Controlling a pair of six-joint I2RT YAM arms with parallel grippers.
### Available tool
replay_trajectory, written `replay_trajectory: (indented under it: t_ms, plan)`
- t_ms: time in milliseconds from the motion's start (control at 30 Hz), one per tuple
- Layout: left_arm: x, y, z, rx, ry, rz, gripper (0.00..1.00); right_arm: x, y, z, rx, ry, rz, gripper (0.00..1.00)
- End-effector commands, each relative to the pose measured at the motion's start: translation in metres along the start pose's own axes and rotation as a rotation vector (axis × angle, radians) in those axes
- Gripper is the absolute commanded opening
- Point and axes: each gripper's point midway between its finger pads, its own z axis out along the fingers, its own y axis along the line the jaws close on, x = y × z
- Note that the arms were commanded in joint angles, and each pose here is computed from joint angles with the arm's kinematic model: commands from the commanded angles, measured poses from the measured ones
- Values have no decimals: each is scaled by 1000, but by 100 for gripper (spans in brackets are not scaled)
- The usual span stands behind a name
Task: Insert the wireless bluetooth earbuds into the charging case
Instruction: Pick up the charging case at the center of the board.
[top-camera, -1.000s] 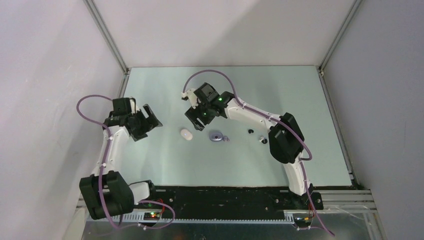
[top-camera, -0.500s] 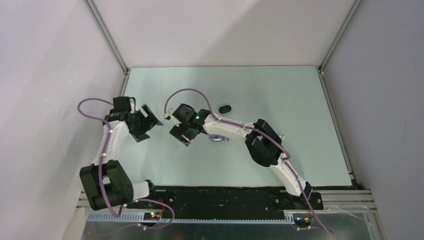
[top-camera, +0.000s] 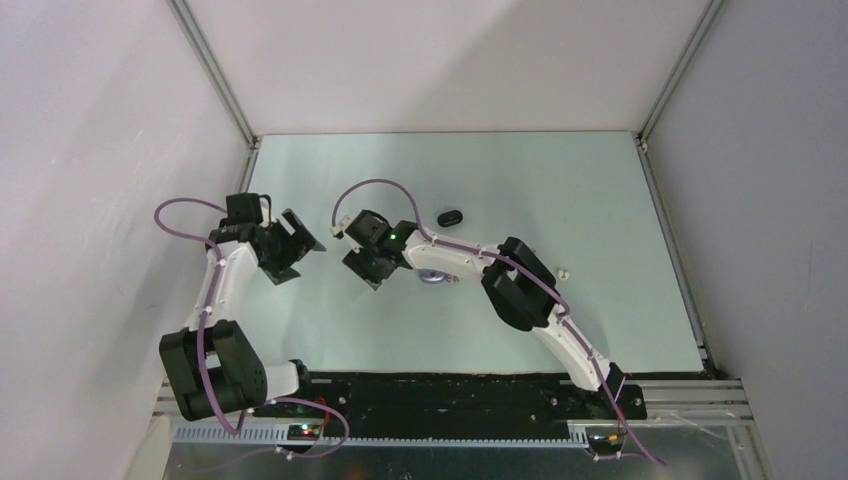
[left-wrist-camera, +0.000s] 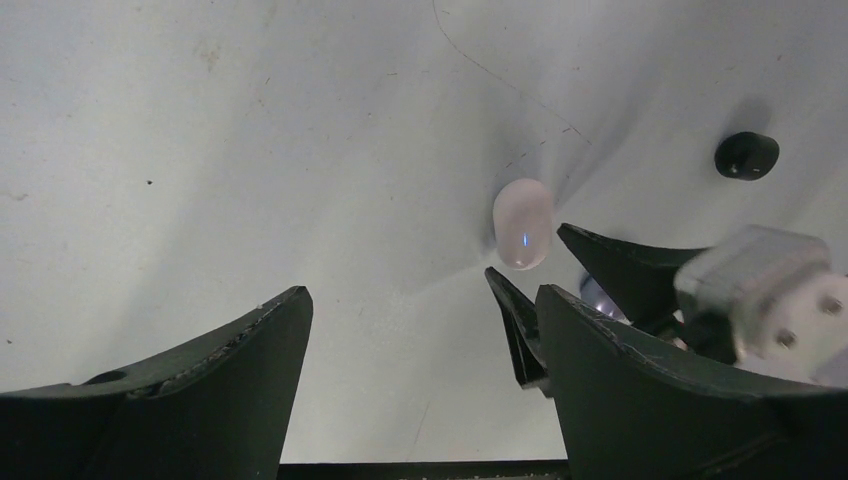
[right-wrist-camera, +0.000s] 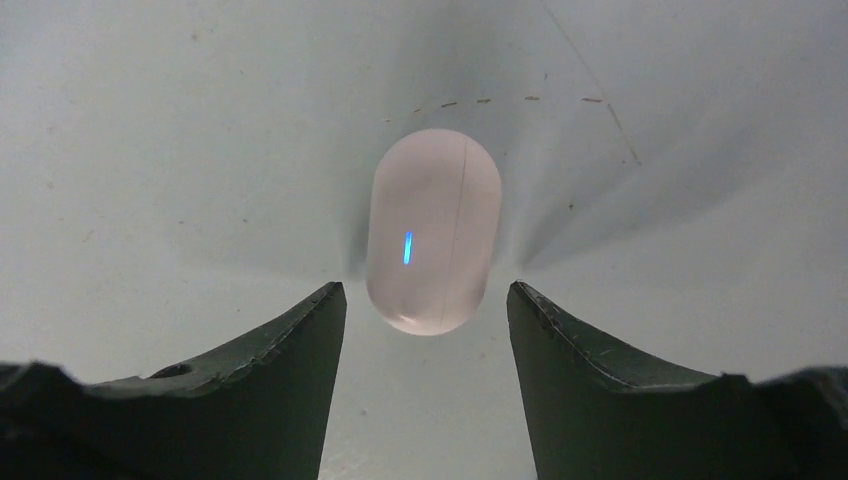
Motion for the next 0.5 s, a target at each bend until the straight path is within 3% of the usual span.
replay_trajectory:
  t_ms: [0,267,467]
  plan:
    - [-13,-3,-10,1,-61,-1,88,-16,2,5,-36,-49,21,64]
    - [-14,4,-7,-25,-59,5,87,-20,-5,11,-75,-82,2,53]
    - [-18,-7,-3,31,-45,44,87,-24,-11,-1,-106,-136,-64,35]
